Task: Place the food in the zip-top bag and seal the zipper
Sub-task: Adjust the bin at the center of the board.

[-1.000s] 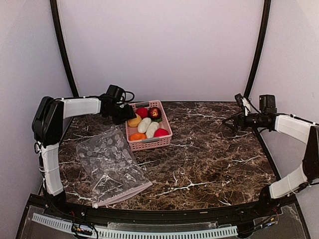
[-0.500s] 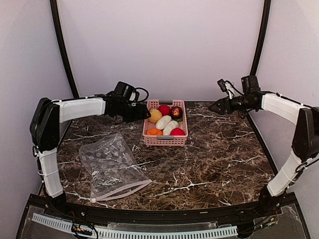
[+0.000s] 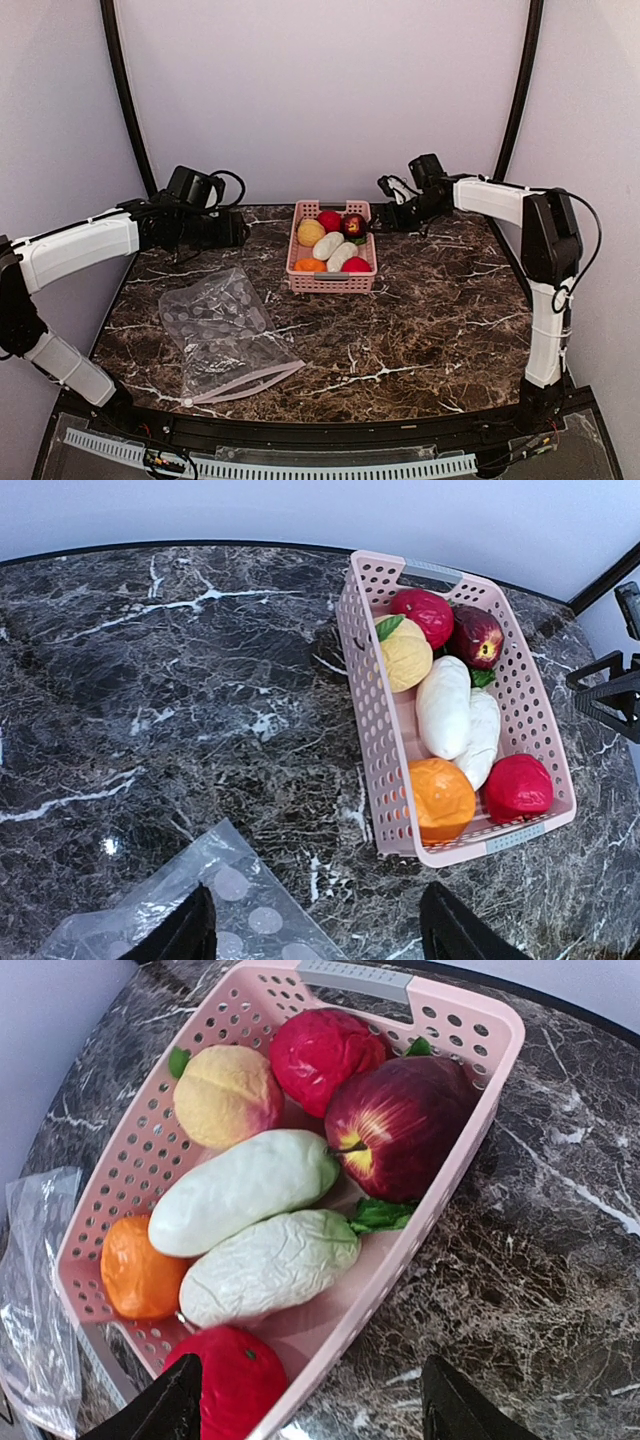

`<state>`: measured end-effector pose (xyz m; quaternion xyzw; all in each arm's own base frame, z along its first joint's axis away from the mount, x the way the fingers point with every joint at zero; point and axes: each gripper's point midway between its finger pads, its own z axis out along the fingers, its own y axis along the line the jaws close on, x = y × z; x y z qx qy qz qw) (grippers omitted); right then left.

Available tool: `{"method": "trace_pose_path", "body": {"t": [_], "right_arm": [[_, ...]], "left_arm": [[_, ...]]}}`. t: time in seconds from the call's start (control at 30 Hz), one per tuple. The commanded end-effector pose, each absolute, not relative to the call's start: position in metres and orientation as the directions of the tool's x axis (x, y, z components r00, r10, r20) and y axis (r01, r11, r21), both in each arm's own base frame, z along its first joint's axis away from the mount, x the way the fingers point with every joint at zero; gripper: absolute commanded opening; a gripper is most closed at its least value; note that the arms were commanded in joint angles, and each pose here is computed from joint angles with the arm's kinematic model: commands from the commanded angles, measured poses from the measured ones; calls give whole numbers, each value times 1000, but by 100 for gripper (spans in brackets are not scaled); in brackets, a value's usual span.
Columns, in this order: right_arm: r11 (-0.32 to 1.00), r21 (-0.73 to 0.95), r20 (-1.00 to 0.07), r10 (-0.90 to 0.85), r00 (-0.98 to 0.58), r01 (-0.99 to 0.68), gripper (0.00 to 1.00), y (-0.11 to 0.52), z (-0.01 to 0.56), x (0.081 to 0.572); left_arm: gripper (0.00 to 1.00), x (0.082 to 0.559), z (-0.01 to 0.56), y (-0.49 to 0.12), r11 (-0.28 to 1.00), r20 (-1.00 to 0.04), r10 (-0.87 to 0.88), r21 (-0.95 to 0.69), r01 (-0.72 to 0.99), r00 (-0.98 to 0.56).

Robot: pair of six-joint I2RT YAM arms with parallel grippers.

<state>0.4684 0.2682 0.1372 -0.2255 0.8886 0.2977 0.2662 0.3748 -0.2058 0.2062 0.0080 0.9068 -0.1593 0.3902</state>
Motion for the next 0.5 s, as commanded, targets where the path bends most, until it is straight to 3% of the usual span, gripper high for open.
{"method": "trace_pose_path", "body": {"t": [0.0, 0.33, 0.4, 0.47], "right_arm": [[819, 380, -532, -186, -826, -429, 67, 279, 116, 486], [914, 301, -463, -108, -880, -270, 34, 276, 88, 498], [931, 274, -459, -92, -884, -239, 25, 271, 87, 498], [947, 245, -454, -76, -888, -206, 10, 263, 87, 498]], "left_arm": [[69, 360, 209, -183, 970, -723, -102, -225, 94, -683], [69, 360, 198, -187, 967, -698, -101, -237, 96, -709], [69, 359, 197, -186, 966, -700, -107, -241, 91, -706], [69, 358, 198, -185, 966, -702, -111, -243, 90, -703]]}}
